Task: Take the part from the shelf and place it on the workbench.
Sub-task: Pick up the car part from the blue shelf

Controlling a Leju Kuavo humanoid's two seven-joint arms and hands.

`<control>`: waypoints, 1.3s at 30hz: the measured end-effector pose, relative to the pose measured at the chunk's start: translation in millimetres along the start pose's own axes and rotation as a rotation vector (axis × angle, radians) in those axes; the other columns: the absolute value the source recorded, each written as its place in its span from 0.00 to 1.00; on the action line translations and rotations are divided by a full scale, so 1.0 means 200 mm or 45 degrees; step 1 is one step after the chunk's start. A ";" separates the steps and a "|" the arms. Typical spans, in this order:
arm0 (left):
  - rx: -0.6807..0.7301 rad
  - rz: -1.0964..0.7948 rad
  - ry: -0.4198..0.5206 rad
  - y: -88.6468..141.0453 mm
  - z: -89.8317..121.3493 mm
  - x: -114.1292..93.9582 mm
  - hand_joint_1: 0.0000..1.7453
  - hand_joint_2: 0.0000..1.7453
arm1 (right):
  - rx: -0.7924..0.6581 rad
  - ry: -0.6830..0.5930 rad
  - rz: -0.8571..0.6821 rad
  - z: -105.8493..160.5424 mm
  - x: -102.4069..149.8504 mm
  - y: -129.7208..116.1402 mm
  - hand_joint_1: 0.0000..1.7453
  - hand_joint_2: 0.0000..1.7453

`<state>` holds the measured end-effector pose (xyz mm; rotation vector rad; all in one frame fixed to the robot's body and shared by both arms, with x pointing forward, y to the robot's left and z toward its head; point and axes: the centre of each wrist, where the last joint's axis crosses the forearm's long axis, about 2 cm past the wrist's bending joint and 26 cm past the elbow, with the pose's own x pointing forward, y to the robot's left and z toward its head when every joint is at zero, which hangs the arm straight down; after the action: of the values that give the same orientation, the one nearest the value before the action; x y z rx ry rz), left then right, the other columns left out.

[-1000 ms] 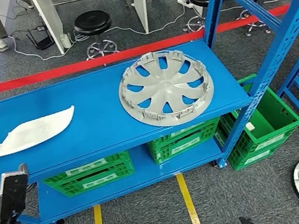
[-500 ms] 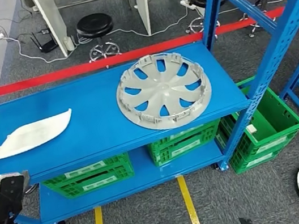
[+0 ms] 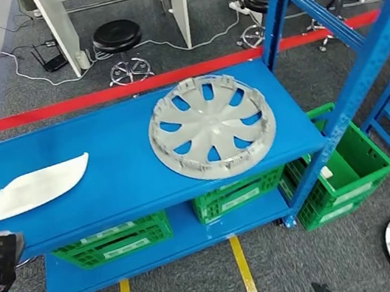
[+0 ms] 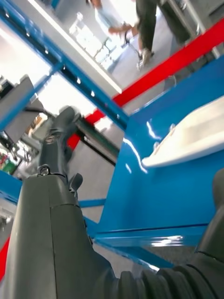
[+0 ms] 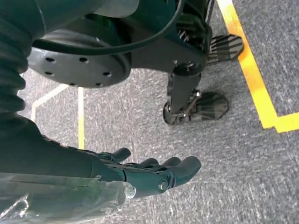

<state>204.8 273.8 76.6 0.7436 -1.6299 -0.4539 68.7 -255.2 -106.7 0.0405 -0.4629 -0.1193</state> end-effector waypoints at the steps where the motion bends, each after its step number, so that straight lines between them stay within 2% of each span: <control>1: 0.001 0.000 0.003 0.00 0.00 0.00 0.00 1.00 | 0.000 0.000 0.000 0.00 0.00 0.00 0.00 1.00; 14: 0.004 -0.002 0.008 0.00 0.00 0.00 0.00 1.00 | 0.000 0.002 0.000 0.00 0.00 0.00 0.00 1.00; 17: -0.013 0.000 0.008 0.00 0.00 0.00 0.00 0.25 | 0.004 0.001 0.002 0.00 0.00 0.01 0.00 1.00; 18: -0.029 0.005 0.006 0.00 -0.01 0.00 0.00 0.25 | 0.005 0.000 0.004 0.00 0.00 0.01 0.00 1.00; 21: -0.134 0.028 -0.009 0.00 -0.02 -0.01 0.00 1.00 | 0.010 -0.006 0.012 0.00 0.01 0.01 0.00 1.00; 25: -0.241 0.033 -0.045 0.00 -0.01 -0.02 0.00 1.00 | 0.017 -0.002 0.018 0.00 0.01 0.01 0.00 1.00; 35: -0.280 0.034 -0.057 0.00 -0.01 -0.03 0.00 1.00 | 0.019 -0.002 0.018 0.00 0.01 0.01 0.00 1.00; 39: -0.520 0.105 -0.098 -0.02 0.00 -0.05 0.00 1.00 | 0.023 0.006 0.024 -0.01 0.02 0.01 0.00 1.00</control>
<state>206.2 278.4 67.4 0.3554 -1.5644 -0.7354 73.8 -253.0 -105.7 0.0539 -0.4594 -0.0964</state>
